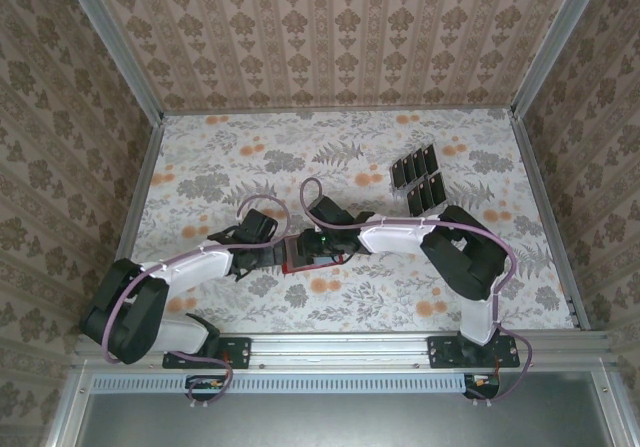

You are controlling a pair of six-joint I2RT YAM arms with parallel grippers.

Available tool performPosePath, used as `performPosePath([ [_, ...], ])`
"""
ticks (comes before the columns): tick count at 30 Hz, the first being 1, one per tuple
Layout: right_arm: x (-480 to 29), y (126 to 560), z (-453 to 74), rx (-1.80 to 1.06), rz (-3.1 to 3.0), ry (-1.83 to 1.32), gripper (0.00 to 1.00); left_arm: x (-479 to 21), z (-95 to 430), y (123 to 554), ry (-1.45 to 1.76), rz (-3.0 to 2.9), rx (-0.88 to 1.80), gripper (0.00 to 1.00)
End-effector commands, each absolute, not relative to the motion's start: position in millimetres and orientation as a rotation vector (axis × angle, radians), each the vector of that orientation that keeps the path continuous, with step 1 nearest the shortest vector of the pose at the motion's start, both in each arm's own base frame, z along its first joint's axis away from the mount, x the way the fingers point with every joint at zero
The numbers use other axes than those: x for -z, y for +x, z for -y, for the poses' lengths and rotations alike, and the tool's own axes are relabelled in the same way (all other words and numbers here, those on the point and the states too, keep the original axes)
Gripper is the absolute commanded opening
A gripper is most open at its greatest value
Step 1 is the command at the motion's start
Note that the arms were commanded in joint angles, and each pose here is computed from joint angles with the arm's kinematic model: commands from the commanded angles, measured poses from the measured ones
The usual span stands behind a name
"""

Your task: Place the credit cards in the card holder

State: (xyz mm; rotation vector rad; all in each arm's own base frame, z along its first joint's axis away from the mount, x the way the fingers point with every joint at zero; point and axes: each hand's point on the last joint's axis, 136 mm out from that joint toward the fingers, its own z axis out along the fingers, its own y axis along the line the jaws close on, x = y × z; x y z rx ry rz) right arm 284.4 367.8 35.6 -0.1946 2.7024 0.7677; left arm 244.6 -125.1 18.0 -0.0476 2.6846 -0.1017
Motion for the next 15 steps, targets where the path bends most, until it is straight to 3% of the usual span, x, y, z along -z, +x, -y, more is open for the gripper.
performPosePath([
  [1,-35.2,279.1,-378.1,-0.787,-2.724,-0.207,0.39,-14.8,123.5,243.9,-0.074,-2.699,0.105,0.99],
  [15,-32.1,271.2,-390.3,-0.792,-2.739,-0.247,0.39,-30.1,117.1,251.1,-0.116,-2.656,0.092,1.0],
])
